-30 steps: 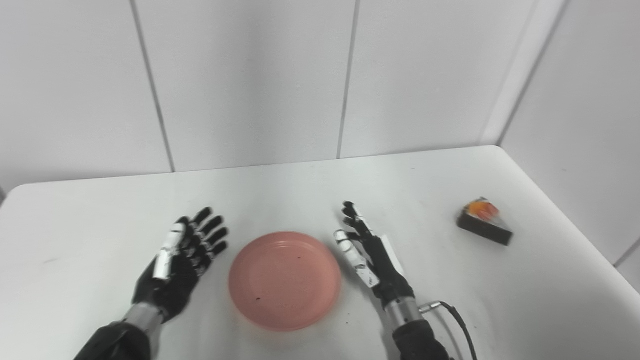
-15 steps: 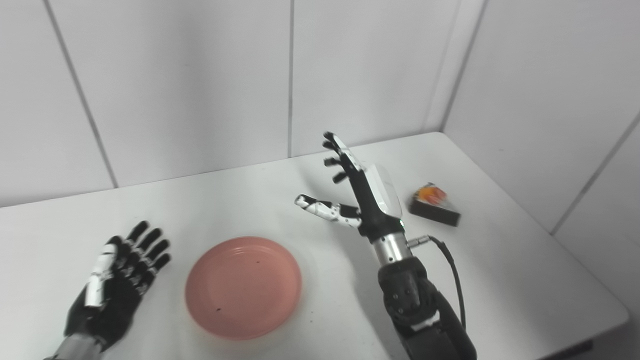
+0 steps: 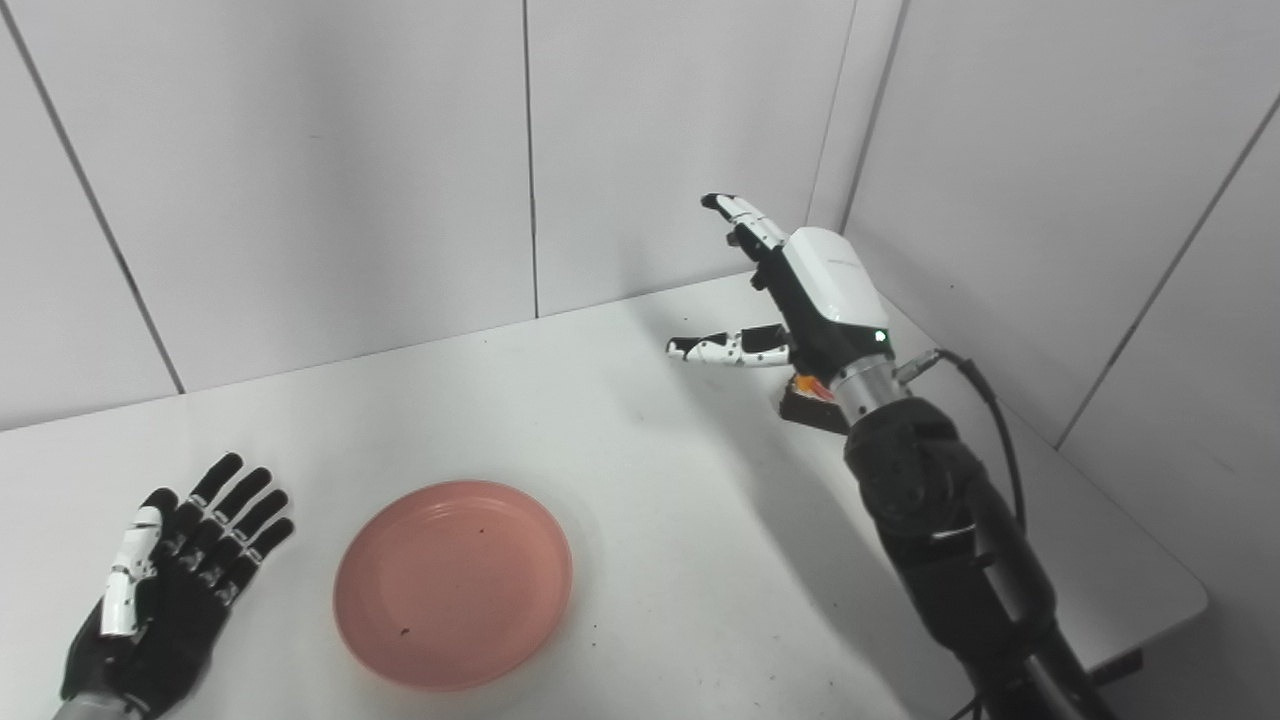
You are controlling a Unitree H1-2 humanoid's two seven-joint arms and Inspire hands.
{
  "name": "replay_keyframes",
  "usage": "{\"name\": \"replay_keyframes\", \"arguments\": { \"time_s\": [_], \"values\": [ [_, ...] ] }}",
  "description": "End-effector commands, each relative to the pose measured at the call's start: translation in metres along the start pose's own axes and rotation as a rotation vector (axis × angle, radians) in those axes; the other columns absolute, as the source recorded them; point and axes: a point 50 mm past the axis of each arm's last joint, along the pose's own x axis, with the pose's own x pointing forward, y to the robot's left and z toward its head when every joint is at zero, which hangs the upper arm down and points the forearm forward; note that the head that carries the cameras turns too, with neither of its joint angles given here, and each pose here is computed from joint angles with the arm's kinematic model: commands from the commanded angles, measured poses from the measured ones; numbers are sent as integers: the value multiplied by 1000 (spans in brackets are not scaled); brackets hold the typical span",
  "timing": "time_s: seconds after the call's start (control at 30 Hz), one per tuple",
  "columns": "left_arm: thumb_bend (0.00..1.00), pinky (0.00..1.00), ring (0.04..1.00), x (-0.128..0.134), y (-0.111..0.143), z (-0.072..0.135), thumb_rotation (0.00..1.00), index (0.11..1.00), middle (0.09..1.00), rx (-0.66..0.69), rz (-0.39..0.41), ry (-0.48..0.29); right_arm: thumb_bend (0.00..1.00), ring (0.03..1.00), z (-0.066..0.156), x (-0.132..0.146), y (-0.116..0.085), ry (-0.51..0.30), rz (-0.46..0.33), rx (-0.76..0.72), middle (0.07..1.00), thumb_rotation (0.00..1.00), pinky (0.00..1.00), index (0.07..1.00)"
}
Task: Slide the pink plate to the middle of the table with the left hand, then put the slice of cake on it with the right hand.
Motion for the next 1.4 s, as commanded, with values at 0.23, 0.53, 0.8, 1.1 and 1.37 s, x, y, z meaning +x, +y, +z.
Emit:
{"name": "replay_keyframes", "arguments": {
  "time_s": [0.23,0.53,0.8,1.1,1.37],
  "values": [
    [419,862,876,-12,23,-20,885,880,889,-15,85,103,856,880,-24,-1,-54,123,30,-139,941,429,634,917],
    [420,865,881,-13,25,-19,884,885,896,-13,86,107,942,935,-36,0,-61,227,195,-153,970,447,703,914],
    [415,857,877,-15,26,-19,869,882,893,-13,87,108,978,958,-45,14,-51,284,284,-175,969,382,776,893],
    [435,856,876,-18,29,-18,849,881,892,1,76,109,958,917,-52,26,-30,250,310,-173,948,363,750,884],
    [443,835,861,-20,32,-19,831,877,882,15,80,115,961,933,-63,37,-21,242,305,-186,953,360,760,878]
  ]
}}
